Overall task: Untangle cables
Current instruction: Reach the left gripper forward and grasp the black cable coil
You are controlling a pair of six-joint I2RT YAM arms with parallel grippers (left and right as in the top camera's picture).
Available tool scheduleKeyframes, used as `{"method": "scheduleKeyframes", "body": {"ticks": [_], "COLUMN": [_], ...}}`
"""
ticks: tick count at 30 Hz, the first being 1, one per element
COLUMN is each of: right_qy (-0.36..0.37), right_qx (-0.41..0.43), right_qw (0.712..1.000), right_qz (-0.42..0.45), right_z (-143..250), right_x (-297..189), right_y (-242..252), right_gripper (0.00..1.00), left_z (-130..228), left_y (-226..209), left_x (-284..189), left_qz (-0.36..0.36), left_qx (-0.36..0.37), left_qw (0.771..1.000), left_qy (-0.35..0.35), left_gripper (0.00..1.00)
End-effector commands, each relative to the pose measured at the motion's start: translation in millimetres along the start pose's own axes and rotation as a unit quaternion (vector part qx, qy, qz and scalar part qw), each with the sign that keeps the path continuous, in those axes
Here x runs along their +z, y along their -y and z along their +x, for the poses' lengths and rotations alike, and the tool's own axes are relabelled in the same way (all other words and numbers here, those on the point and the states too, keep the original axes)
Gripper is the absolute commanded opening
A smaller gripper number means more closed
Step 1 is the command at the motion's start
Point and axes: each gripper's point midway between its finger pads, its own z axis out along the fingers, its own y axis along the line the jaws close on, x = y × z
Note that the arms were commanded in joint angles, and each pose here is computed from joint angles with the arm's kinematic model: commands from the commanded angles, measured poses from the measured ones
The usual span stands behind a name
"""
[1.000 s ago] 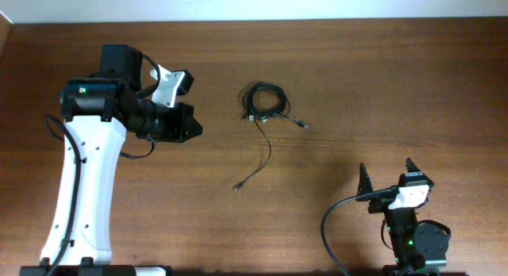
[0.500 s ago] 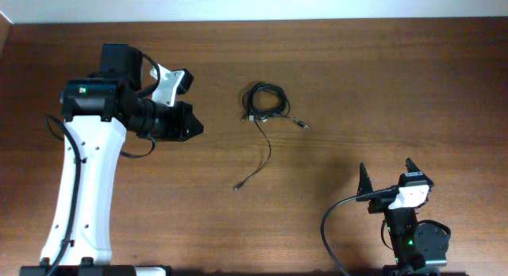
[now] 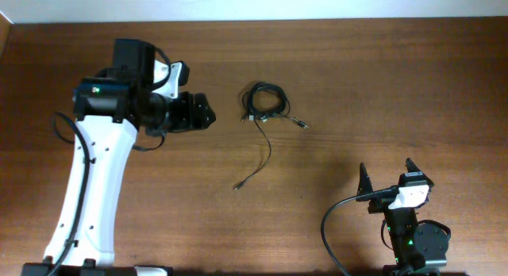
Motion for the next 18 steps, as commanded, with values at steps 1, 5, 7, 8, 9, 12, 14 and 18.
{"method": "scheduleKeyframes", "body": {"ticks": [1,5,7,8,9,12,14,18], "right_qy": [-0.002,-0.002,-0.002,-0.002,-0.002,-0.002,-0.002,-0.002], "right_qx": [-0.001,-0.001,-0.001,-0.001,-0.001,-0.001,-0.001,-0.001], "right_qw": [1.000,1.000,1.000,1.000,1.000,1.000,1.000,1.000], "right_qz": [0.004,0.004,0.004,0.004,0.004,0.004,0.004,0.004], "right_z": [2.2,2.2,2.2,2.2,2.2,2.2,2.2,2.2], "right_x": [0.0,0.0,0.0,0.0,0.0,0.0,0.0,0.0], "right_y": [1.6,1.6,1.6,1.6,1.6,1.6,1.6,1.6], "right_gripper": [0.98,0.99,0.99,0.98,0.98,0.99,0.98,0.98], "left_z": [-18.6,-25.9,-25.9,-26.1,-26.3,-26.2,-32.8,-48.7], "left_y": [7.2,15.4,26.8,30.6,34.6,38.5,38.3,30.9], "left_x": [4.8,12.1,24.9,32.7,43.8,81.8,108.2,162.7], "left_qz": [-0.043,-0.090,-0.086,-0.085,-0.084,-0.089,-0.090,-0.090], "left_qx": [-0.011,-0.024,-0.007,-0.003,0.002,0.013,0.015,0.005], "left_qw": [0.998,0.993,0.994,0.994,0.995,0.996,0.996,0.996], "left_qy": [0.044,0.076,0.070,0.065,0.057,0.028,0.023,0.023], "left_gripper": [0.75,0.63,0.50,0.44,0.41,0.26,0.13,0.22]}}
